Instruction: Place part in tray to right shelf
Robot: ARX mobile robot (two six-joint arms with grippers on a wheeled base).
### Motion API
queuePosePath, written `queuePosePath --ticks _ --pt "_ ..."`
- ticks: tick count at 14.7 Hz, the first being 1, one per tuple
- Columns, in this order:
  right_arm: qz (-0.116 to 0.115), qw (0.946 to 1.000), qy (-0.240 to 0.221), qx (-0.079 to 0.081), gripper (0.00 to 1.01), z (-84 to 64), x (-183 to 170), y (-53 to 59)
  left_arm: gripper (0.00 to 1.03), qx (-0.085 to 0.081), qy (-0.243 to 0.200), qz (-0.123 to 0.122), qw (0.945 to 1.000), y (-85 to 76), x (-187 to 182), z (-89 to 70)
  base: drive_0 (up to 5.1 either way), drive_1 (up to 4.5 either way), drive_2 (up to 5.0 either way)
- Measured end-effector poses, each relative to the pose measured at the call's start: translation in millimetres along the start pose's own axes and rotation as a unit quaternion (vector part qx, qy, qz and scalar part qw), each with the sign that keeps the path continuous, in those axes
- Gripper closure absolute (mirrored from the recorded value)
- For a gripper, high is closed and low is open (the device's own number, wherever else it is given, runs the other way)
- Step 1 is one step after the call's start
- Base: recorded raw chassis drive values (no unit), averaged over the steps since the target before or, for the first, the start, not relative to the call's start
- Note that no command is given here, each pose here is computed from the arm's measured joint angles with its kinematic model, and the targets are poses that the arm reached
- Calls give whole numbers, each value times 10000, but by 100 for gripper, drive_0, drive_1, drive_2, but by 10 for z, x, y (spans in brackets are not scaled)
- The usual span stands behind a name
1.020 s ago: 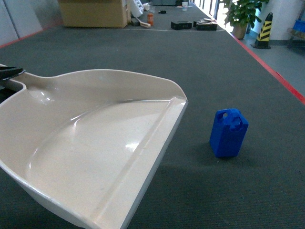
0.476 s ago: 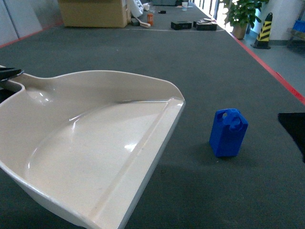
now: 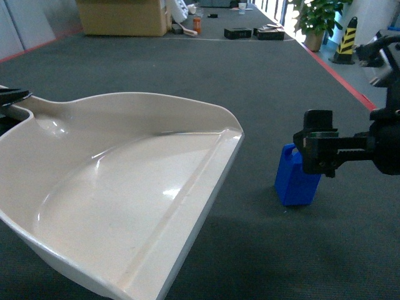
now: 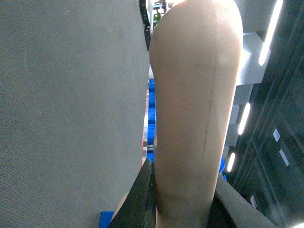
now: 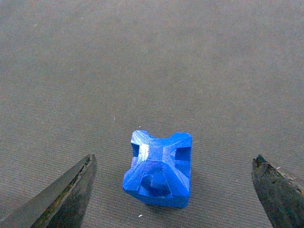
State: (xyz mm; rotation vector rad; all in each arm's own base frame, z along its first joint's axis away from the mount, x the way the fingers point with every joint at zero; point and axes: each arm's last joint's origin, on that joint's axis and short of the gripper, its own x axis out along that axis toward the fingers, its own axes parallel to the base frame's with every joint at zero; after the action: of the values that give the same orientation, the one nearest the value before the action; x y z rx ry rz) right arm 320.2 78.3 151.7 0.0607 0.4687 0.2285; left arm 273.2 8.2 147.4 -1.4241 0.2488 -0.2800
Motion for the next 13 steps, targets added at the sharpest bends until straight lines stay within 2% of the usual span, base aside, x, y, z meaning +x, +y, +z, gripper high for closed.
queuePosePath --ticks 1,3,4,6,8,9,11,13 --pt "19 9999 104 26 3 -29 90 14 85 -1 0 2 10000 0 0 0 0 0 0" --pt "-87 9994 320 30 3 -138 304 13 85 0 0 0 10000 0 0 0 0 0 0" --pt "-59 9992 381 92 3 -179 391 10 85 -1 0 2 10000 0 0 0 0 0 0" --pt "-20 9992 383 108 21 -242 571 26 85 0 0 0 10000 0 0 0 0 0 0" --pt "-35 9988 471 112 47 -310 672 17 85 -1 0 2 10000 0 0 0 0 0 0" --pt "-31 9992 370 112 53 -290 654 15 85 -1 0 2 10000 0 0 0 0 0 0" --pt "38 9998 158 125 55 -229 434 24 85 0 -2 0 10000 0 0 0 0 0 0" --pt "123 9993 -342 17 55 -19 38 59 85 0 -2 0 10000 0 0 0 0 0 0"
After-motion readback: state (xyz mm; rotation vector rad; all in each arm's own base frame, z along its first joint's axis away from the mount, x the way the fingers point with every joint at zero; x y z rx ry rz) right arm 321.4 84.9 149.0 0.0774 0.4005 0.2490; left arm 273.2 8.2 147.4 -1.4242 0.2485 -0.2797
